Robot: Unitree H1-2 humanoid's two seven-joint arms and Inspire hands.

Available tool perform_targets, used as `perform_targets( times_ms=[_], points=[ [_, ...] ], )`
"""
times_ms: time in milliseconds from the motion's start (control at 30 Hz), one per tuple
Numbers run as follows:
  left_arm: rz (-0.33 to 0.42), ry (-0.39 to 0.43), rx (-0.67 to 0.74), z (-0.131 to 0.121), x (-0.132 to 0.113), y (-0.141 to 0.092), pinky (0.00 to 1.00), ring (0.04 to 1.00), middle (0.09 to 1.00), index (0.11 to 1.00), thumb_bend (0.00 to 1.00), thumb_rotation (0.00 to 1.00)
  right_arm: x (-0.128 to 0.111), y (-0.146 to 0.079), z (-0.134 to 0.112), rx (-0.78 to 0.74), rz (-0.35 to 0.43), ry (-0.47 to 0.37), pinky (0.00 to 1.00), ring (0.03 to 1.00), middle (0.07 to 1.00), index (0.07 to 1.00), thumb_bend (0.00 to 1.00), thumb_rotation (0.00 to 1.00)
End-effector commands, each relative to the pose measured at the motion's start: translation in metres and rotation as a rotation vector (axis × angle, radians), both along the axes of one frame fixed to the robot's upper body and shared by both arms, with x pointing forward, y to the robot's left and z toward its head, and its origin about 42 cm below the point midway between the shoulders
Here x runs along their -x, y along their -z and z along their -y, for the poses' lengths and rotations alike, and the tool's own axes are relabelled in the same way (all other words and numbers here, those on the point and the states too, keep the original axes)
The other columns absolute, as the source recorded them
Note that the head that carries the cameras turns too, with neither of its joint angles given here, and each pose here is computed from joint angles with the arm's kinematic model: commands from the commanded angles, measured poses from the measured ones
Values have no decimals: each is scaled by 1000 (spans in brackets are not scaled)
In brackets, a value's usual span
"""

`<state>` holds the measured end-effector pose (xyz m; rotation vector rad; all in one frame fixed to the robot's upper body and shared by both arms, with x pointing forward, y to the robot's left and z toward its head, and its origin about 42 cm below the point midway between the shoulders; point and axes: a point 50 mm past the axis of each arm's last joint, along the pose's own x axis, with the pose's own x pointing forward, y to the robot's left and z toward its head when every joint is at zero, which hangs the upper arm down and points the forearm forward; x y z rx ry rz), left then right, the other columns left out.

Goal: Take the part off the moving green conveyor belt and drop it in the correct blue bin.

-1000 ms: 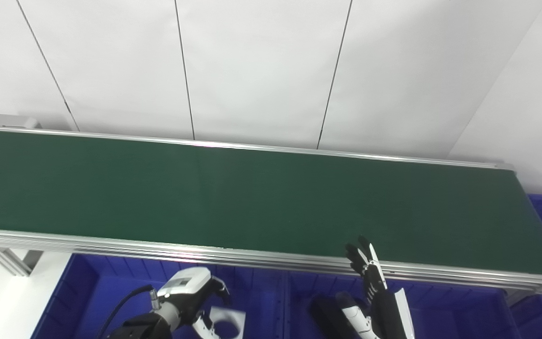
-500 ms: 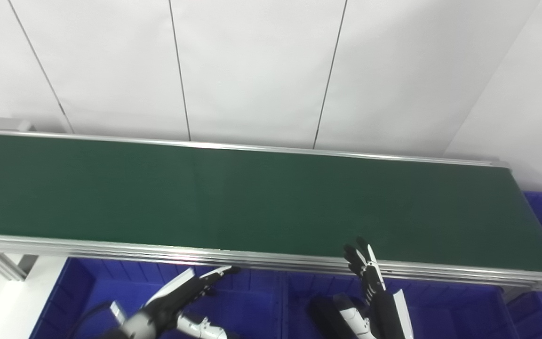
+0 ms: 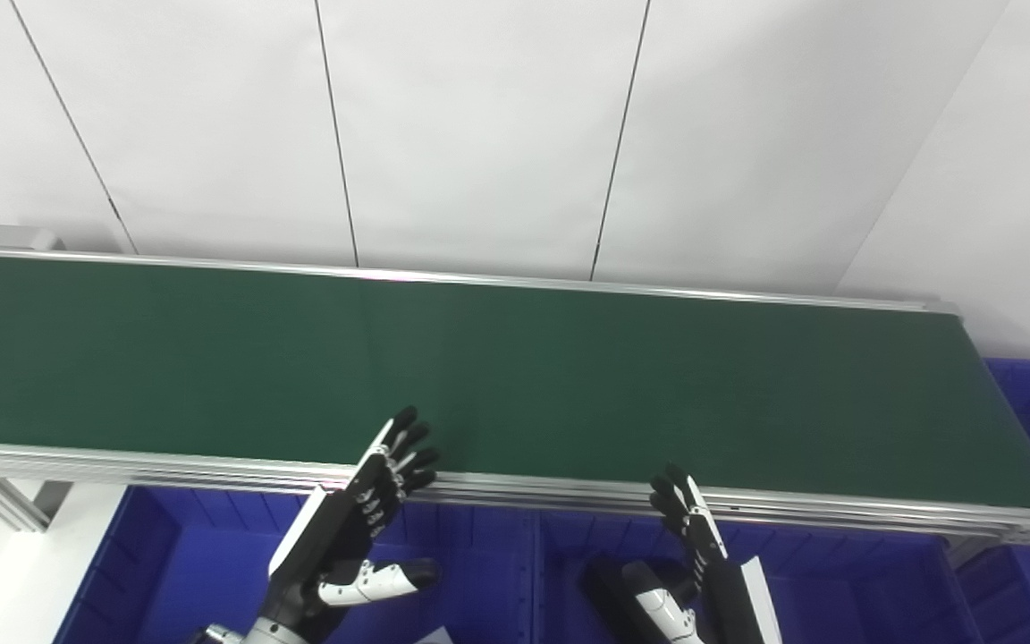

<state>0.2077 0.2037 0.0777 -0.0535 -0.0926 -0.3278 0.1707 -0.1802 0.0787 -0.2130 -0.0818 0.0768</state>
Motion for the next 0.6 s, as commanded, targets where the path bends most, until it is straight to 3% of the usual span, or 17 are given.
perform_targets(
  times_ms=[0, 167, 567],
  points=[
    [68, -45, 12, 1, -2, -6, 915, 951, 979, 1000, 881, 398, -4, -10, -2, -5, 36, -4, 905, 910, 921, 970, 685, 710],
    [71, -74, -13, -1, -1, -1, 931, 960, 976, 1000, 883, 416, -6, -10, 0, -15, 16, -29, 924, 924, 932, 973, 696, 709],
    [37, -55, -5, -1, 4, 3, 933, 954, 976, 981, 869, 329, -13, -12, 11, 39, 17, -77, 884, 892, 913, 958, 732, 639]
  ],
)
